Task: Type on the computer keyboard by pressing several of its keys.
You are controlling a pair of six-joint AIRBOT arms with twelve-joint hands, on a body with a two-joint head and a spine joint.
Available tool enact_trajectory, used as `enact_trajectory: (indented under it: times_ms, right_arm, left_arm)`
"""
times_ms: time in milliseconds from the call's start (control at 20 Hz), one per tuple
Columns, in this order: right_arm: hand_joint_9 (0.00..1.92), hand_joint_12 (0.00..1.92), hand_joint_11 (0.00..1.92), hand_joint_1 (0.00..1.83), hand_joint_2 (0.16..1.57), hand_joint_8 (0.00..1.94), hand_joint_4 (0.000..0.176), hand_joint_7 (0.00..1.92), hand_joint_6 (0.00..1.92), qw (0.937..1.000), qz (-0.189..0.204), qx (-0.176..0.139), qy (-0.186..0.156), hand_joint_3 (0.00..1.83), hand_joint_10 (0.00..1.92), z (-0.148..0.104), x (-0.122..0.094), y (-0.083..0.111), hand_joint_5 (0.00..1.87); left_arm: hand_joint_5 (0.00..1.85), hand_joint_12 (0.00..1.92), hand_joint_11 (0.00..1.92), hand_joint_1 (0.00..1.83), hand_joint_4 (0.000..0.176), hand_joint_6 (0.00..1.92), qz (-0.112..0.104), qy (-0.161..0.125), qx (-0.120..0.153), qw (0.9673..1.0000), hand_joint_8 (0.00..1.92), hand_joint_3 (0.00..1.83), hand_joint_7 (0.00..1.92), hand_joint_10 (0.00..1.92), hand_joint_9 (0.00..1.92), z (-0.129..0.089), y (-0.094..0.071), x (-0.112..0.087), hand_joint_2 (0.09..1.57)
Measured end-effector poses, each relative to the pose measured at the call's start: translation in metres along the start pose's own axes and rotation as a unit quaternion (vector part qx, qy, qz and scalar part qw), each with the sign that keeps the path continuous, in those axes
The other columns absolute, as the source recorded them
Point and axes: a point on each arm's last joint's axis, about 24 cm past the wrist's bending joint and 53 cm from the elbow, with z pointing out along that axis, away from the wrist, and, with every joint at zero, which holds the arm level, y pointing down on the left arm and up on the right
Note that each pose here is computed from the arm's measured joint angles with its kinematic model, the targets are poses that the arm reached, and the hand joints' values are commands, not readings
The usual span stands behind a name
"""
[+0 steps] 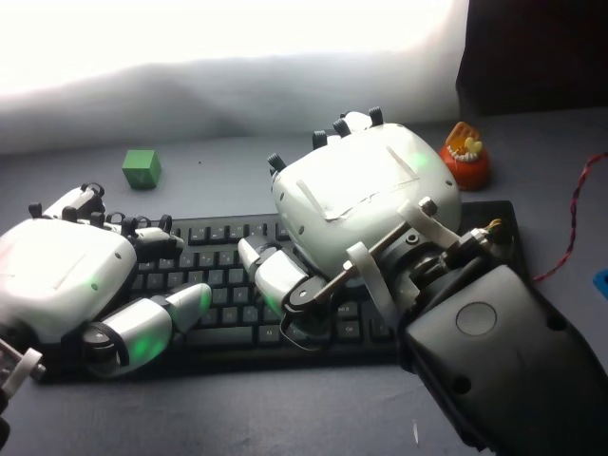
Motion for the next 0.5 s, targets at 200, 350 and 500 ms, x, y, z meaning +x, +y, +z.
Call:
enact_trajectory:
  times_ms: [200,350,500]
  right_arm:
    - [1.23,1.92,1.2,0.02,1.53,1.71,0.0,1.21,1.71,1.0,-0.003,-0.006,0.002,0.02,1.92,-0.004,0.003,0.003,0.97]
    - [1.28,1.92,1.29,0.29,1.56,1.8,0.0,1.21,1.78,0.9999,-0.001,-0.006,0.013,0.02,1.92,-0.007,0.01,0.003,1.0]
    - [1.28,1.92,1.33,0.43,1.56,1.84,0.0,1.21,1.84,0.9999,-0.004,-0.01,0.008,0.01,1.92,-0.007,0.007,0.004,1.02]
  left_arm:
    - [1.06,1.92,0.96,0.26,0.0,1.82,-0.001,-0.002,-0.002,1.0,1.68,0.0,1.21,1.92,1.16,-0.002,0.002,-0.009,1.46]
    - [1.03,1.92,1.05,0.41,0.0,1.9,-0.007,0.002,-0.006,1.0,1.76,0.01,1.23,1.92,1.22,-0.005,0.004,-0.012,1.5]
    - [1.02,1.92,1.03,0.41,0.0,1.87,-0.009,0.005,-0.016,0.9998,1.78,0.01,1.2,1.92,1.19,-0.008,0.008,-0.016,1.51]
